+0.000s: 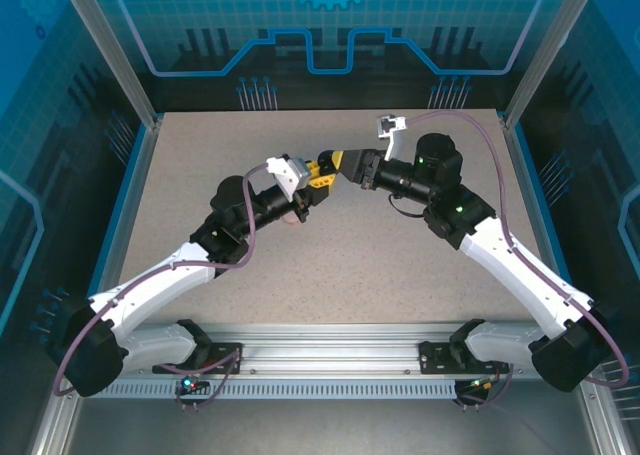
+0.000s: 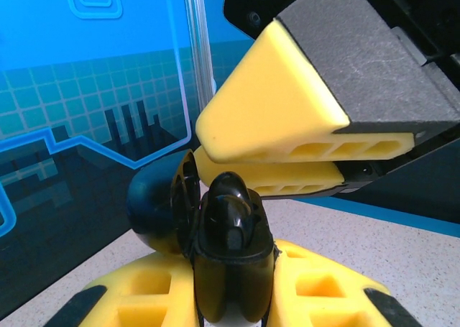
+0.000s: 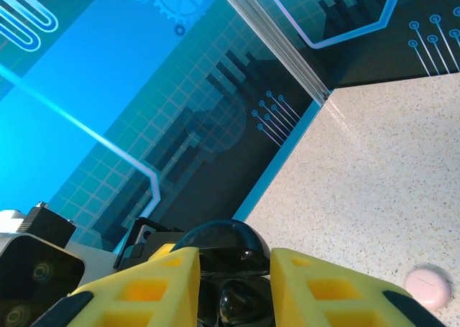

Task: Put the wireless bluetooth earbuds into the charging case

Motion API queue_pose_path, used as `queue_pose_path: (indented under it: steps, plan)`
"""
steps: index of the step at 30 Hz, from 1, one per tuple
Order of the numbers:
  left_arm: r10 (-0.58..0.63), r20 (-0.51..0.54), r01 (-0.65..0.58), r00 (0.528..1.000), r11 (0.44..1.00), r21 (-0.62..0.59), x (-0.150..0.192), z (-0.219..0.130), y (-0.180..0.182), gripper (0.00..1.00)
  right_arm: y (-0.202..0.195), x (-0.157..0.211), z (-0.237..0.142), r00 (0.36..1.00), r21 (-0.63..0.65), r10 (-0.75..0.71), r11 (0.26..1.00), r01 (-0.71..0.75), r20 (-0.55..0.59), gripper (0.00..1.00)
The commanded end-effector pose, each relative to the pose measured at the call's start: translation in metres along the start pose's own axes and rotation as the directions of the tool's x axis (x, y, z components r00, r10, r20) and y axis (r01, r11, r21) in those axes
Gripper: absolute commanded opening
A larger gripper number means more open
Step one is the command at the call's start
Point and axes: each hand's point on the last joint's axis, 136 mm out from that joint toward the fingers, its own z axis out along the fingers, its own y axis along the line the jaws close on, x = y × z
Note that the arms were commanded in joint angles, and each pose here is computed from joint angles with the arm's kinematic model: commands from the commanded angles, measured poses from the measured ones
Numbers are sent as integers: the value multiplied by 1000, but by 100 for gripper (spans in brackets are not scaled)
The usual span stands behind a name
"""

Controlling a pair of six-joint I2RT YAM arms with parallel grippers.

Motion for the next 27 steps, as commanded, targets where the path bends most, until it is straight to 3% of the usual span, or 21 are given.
queue_pose_path:
  steps: [1, 3, 7, 13, 19, 23, 27]
  plan:
    - [20, 110, -21, 994, 1000, 13, -38, -3, -4, 0, -3, -1, 2, 1000, 27, 4, 1000, -4, -15, 32]
    - [17, 110, -19, 994, 1000, 13, -37, -4, -4, 0, -3, -2, 3, 1000, 27, 6, 1000, -5, -12, 36]
    - [13, 101, -14, 995, 1000, 11, -34, -4, -4, 0, 5, -11, -3, 1000, 19, -3, 1000, 3, 13, 56]
    - [2, 74, -3, 997, 1000, 9, -21, -3, -4, 0, 24, -43, -46, 992, 70, -83, 995, 76, 100, 70]
    - [-6, 45, 4, 999, 1000, 29, -7, 0, -7, 0, 12, -54, -50, 996, 152, -85, 985, 78, 41, 73]
    - [-19, 19, 18, 1000, 998, 67, -2, 2, -12, 0, -7, -52, -28, 995, 223, -63, 971, 80, -82, 62]
    - [-36, 0, 36, 999, 995, 92, 3, 5, -16, 0, -25, -52, -3, 984, 270, -46, 958, 93, -175, 27]
